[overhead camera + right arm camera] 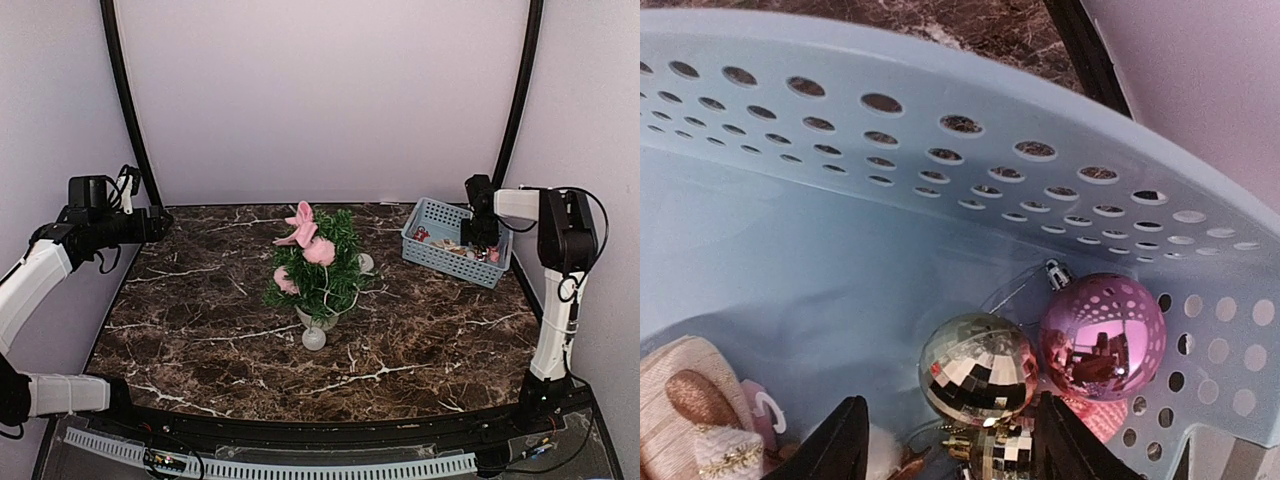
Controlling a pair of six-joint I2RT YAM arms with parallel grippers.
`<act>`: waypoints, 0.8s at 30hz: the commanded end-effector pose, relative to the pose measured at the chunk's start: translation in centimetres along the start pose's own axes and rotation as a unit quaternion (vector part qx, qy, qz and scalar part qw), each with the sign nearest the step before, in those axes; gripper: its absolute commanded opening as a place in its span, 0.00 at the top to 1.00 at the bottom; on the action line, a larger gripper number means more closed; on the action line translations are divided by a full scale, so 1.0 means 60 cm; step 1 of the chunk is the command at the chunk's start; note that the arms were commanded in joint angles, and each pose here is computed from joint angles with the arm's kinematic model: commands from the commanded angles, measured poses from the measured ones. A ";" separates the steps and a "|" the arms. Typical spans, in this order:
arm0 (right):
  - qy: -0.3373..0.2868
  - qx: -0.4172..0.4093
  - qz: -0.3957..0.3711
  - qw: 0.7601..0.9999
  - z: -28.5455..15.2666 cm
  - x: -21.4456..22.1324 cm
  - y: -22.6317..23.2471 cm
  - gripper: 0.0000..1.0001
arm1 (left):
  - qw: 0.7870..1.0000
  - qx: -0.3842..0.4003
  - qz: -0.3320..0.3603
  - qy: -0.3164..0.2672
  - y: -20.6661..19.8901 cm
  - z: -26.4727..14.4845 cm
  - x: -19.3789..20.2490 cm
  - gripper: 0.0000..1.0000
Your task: Decorate the small christmas tree
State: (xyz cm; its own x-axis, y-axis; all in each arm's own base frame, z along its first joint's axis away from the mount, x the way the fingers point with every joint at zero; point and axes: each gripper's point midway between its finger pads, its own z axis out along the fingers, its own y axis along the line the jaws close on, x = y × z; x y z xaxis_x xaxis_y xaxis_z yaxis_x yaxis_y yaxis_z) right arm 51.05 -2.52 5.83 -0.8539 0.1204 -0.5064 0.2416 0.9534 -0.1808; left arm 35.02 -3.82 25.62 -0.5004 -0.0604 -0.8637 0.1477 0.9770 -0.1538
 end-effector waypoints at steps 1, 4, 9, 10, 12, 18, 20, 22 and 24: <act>-0.007 0.019 0.001 1.000 0.017 -0.013 -0.014 0.43 | 1.000 -0.001 0.009 -0.014 0.002 -0.005 -0.006 0.11; -0.006 0.023 0.002 1.000 0.028 -0.014 -0.018 0.44 | 1.000 -0.001 0.008 -0.012 0.002 -0.003 -0.005 0.11; -0.005 0.025 0.003 1.000 0.041 -0.014 -0.020 0.50 | 1.000 -0.001 0.008 -0.009 0.003 -0.001 -0.002 0.11; -0.006 0.025 0.003 1.000 0.042 -0.014 -0.019 0.52 | 1.000 -0.001 0.008 -0.008 0.003 0.000 -0.002 0.11; -0.009 0.024 0.004 1.000 0.040 -0.014 -0.020 0.58 | 1.000 -0.003 0.008 -0.009 0.004 0.000 -0.002 0.11; -0.044 0.016 0.019 0.999 -0.020 -0.044 -0.032 0.64 | 1.000 -0.006 0.009 -0.008 0.006 0.001 0.000 0.11; -0.064 0.007 0.028 0.998 -0.058 -0.060 -0.038 0.64 | 1.000 -0.006 0.009 -0.010 0.006 -0.001 -0.002 0.11; -0.087 -0.008 0.037 0.996 -0.100 -0.075 -0.043 0.64 | 1.000 -0.006 0.010 -0.012 0.005 -0.001 -0.002 0.11; -0.107 -0.035 0.043 0.993 -0.141 -0.085 -0.039 0.64 | 1.000 -0.005 0.010 -0.014 0.005 -0.002 -0.003 0.11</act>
State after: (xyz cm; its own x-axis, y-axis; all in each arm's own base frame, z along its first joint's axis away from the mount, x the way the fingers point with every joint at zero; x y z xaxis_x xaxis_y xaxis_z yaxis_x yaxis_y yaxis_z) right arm 50.89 -3.77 7.89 -0.8270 0.1256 -0.5479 0.2627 0.9481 -0.1791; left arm 35.15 -3.78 25.55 -0.4947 -0.0541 -0.8674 0.1494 0.9779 -0.1462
